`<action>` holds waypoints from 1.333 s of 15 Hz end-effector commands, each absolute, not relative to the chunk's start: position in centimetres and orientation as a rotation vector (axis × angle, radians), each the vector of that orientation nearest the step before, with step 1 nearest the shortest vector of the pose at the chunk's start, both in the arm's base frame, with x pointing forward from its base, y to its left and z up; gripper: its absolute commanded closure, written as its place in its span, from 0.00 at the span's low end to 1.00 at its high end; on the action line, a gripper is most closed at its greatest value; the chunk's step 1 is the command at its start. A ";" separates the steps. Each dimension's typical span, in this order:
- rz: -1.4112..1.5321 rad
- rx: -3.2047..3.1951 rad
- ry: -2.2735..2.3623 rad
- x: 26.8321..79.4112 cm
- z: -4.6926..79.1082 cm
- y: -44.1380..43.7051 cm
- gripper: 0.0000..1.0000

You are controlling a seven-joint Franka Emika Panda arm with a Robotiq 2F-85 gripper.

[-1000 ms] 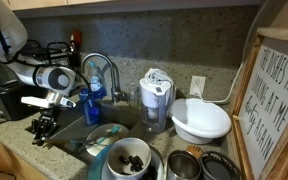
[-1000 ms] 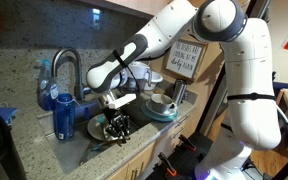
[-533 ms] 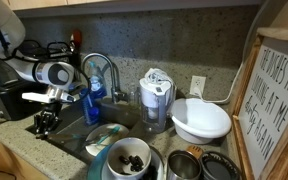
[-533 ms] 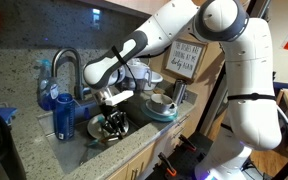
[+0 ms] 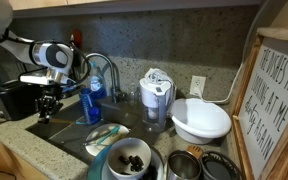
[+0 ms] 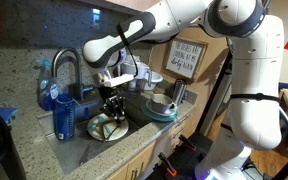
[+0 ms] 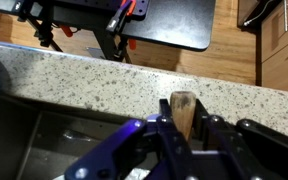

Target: Remove the spatula from the sink, use it to mix inside the ceramic bowl, and then put the spatula back in the sink

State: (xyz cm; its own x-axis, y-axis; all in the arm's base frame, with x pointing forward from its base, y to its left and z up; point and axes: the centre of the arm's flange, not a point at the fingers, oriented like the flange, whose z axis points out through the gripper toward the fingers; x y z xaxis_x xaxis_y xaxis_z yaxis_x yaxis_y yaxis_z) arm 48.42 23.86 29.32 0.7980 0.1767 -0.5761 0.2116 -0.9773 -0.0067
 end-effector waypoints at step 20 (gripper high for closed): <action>-1.509 2.800 -0.089 46.0 49.5 15.5 0.90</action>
State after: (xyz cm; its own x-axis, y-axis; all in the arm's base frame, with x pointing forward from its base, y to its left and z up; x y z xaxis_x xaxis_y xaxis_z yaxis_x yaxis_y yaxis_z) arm 46.69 16.60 46.20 0.5838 0.0181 -0.8117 -0.0018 -0.9997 -0.0236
